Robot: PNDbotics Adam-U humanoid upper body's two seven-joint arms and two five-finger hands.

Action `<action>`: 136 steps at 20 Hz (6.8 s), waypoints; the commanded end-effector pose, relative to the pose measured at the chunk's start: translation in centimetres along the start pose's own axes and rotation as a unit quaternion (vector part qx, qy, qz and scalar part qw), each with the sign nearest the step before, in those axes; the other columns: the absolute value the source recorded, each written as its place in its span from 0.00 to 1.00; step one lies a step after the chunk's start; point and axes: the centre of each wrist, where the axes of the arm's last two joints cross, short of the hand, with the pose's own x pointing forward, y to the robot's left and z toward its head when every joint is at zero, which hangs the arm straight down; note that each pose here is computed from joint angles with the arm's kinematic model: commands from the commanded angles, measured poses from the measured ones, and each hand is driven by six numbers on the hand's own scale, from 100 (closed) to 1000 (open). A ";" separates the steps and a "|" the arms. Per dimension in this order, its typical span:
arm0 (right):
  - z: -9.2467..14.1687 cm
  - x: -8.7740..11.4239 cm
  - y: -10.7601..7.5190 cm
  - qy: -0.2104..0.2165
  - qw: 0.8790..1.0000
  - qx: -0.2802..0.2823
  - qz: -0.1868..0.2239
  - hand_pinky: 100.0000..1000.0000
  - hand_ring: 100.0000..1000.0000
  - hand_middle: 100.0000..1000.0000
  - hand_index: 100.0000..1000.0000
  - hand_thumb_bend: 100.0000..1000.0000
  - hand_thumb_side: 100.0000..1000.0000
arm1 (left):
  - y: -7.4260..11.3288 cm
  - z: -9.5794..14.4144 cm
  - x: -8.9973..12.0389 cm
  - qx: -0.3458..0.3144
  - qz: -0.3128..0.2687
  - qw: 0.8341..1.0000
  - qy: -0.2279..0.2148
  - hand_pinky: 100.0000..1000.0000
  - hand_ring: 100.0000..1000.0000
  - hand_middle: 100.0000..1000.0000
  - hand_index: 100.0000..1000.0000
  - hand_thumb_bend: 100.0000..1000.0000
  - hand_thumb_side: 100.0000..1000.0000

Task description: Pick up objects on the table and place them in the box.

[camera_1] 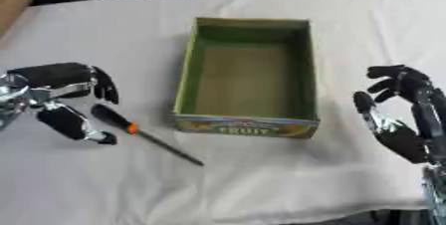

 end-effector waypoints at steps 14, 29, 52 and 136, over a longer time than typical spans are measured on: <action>-0.1 0.5 -0.5 -0.011 1.000 -0.001 0.006 0.45 0.55 0.63 0.76 0.37 0.63 | -0.5 -0.3 -1.1 0.000 -0.051 0.998 0.035 0.63 0.64 0.55 0.66 0.69 0.39; 0.0 0.6 -0.4 -0.012 1.000 -0.001 0.004 0.45 0.54 0.63 0.76 0.36 0.63 | -1.8 -1.7 -0.8 0.004 -0.058 0.998 0.032 0.62 0.61 0.52 0.63 0.64 0.38; 0.1 0.7 -0.4 -0.011 1.000 -0.002 0.005 0.45 0.54 0.63 0.76 0.36 0.63 | -2.4 -2.3 -1.3 0.017 -0.069 0.996 0.046 0.53 0.46 0.43 0.53 0.44 0.32; 0.5 0.5 -0.6 -0.003 1.000 -0.008 0.010 0.45 0.54 0.63 0.76 0.37 0.63 | 1.1 4.0 -2.5 0.133 0.044 0.986 0.095 0.00 0.04 0.10 0.19 0.00 0.19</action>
